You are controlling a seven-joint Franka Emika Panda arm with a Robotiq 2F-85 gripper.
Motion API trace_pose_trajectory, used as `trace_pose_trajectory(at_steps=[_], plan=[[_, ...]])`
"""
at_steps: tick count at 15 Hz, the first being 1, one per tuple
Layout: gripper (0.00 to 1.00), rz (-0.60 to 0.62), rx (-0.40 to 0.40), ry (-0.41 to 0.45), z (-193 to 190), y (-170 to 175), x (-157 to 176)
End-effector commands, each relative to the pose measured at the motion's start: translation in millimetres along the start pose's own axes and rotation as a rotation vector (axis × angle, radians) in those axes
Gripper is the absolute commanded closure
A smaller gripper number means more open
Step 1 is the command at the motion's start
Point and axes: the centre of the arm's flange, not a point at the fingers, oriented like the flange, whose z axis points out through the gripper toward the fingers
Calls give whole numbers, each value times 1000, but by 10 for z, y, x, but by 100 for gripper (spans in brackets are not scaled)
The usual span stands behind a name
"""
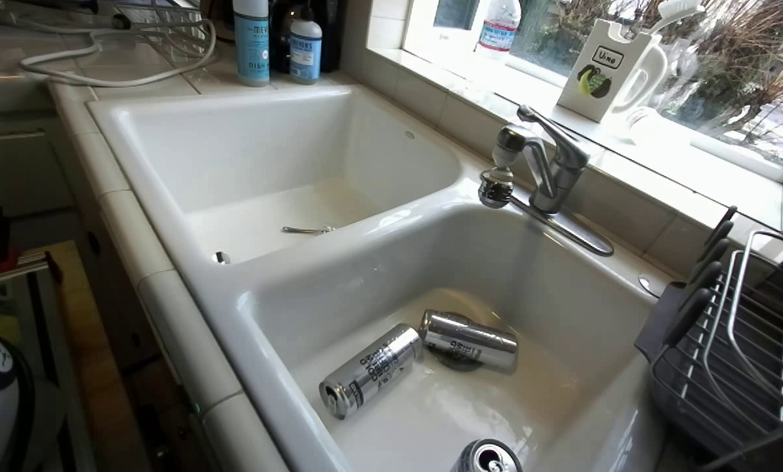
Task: Pick up the silver lid and put it in the drying rack
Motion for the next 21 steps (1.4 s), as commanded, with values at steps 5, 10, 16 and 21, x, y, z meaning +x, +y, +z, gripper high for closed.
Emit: trace_pose_trajectory(at_steps=[5, 10, 16, 21], plan=[[0, -49, -31, -25, 390, 323, 177], [0, -15, -55, -40, 678, 492, 166], [0, 45, -69, -17, 930, 468, 83], [1, 66, -44, -17, 1214, 488, 98]])
